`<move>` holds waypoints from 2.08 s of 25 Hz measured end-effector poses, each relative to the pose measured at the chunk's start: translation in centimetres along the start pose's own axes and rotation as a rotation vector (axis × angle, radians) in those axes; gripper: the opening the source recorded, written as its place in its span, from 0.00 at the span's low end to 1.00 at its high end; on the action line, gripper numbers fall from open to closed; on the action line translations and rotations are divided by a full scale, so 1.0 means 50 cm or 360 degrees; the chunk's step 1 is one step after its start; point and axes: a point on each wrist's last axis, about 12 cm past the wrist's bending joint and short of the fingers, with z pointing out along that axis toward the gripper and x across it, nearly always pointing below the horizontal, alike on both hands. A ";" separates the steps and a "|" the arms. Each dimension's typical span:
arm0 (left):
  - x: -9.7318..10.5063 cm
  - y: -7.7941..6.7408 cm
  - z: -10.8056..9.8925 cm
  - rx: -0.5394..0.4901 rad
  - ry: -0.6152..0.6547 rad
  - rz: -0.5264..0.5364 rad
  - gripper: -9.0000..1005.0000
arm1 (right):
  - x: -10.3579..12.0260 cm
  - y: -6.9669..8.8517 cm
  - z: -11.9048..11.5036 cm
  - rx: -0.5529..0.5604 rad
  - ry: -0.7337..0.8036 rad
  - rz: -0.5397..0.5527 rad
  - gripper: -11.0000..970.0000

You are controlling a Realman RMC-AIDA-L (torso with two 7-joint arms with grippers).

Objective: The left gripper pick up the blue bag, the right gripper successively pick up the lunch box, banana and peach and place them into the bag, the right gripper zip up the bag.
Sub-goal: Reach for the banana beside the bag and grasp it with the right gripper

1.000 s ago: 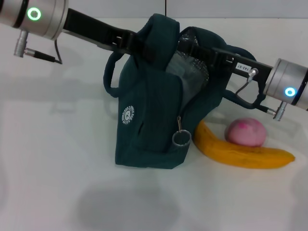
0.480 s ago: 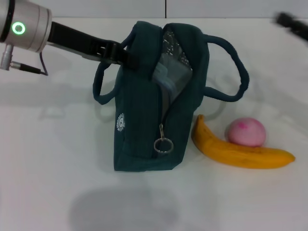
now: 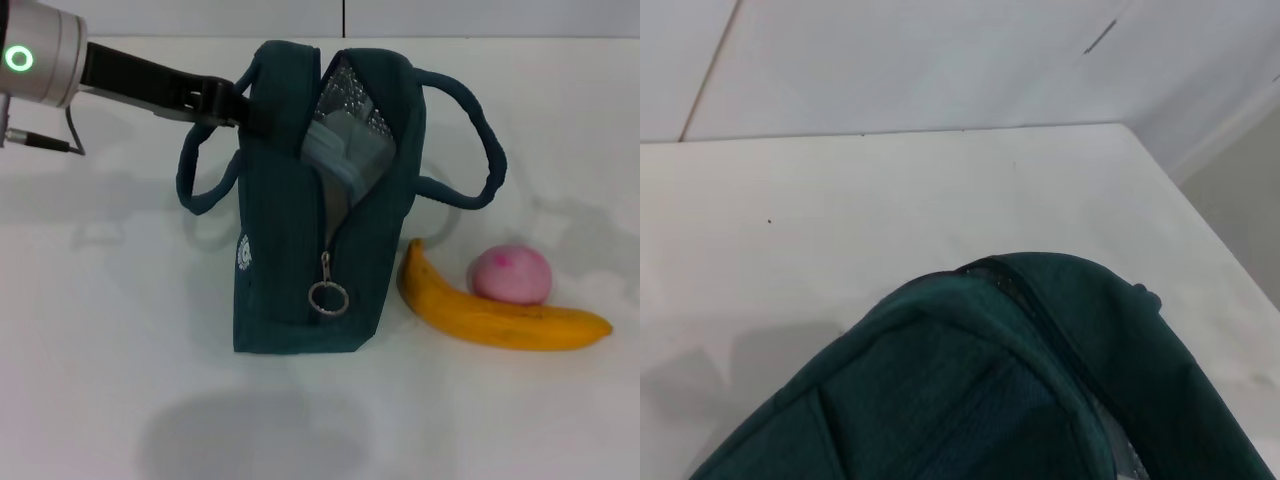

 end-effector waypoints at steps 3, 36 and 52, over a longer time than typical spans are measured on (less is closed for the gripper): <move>0.006 0.004 -0.001 -0.0001 -0.0004 -0.0017 0.06 | -0.026 0.016 0.038 0.0076 0.0314 -0.0096 0.71; -0.003 -0.001 0.003 0.0009 -0.0042 0.0004 0.06 | 0.003 0.063 0.417 -0.0053 0.1245 -0.0264 0.66; -0.004 -0.004 0.005 0.0024 -0.0050 0.0012 0.06 | 0.033 0.072 0.442 -0.0120 0.1326 -0.0224 0.61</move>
